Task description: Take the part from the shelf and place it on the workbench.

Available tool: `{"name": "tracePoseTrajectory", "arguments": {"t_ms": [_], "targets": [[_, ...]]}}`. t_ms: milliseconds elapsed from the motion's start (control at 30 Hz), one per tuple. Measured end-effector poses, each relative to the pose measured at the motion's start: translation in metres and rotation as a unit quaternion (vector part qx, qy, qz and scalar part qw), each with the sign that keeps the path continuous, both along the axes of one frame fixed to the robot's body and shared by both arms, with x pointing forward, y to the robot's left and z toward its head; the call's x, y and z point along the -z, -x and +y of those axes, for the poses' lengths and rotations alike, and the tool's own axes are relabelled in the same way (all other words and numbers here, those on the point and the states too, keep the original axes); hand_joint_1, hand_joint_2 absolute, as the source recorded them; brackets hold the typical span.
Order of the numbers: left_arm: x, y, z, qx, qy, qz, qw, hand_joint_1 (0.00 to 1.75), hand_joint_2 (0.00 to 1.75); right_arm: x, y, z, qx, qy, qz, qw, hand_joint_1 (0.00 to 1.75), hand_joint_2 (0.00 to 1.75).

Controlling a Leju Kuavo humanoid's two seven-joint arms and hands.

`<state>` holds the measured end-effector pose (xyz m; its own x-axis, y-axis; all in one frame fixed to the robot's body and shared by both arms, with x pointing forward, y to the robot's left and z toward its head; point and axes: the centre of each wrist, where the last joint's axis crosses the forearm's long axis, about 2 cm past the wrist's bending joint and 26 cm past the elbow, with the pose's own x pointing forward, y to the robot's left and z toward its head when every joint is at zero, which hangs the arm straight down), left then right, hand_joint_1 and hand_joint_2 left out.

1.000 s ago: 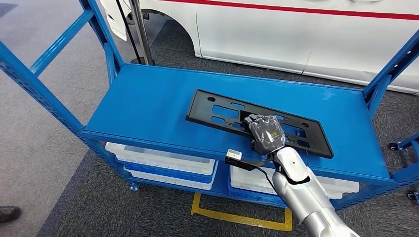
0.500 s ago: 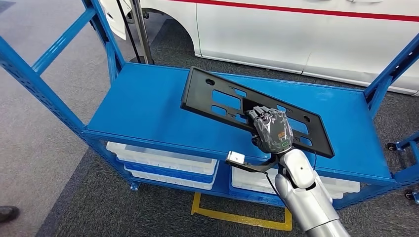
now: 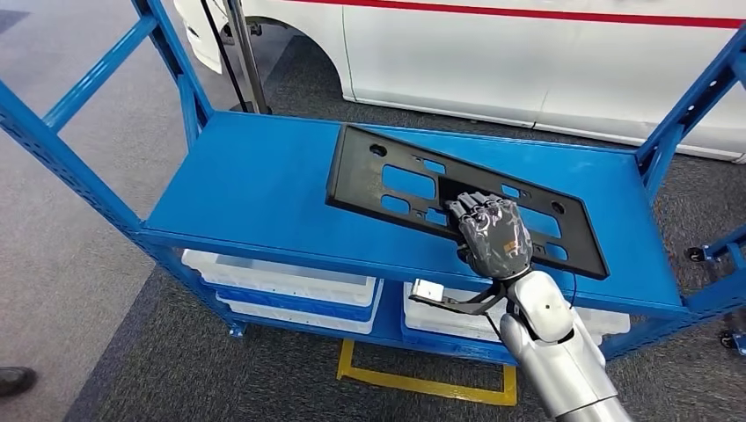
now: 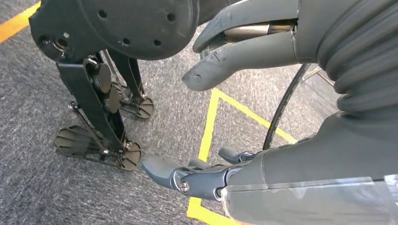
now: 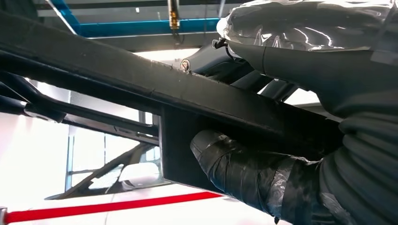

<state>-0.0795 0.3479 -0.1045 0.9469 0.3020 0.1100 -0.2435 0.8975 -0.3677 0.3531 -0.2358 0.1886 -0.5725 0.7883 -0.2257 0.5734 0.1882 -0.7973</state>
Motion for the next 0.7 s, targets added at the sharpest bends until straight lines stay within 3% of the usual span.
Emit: {"name": "tracePoseTrajectory", "arguments": {"t_ms": [700], "targets": [[-0.0013, 0.0006, 0.0094, 0.012, 0.0, -0.004, 1.0, 0.0, 1.75, 0.0011, 0.0006, -0.0034, -0.01, 0.013, -0.006, 1.0, 1.75, 1.75]]}}
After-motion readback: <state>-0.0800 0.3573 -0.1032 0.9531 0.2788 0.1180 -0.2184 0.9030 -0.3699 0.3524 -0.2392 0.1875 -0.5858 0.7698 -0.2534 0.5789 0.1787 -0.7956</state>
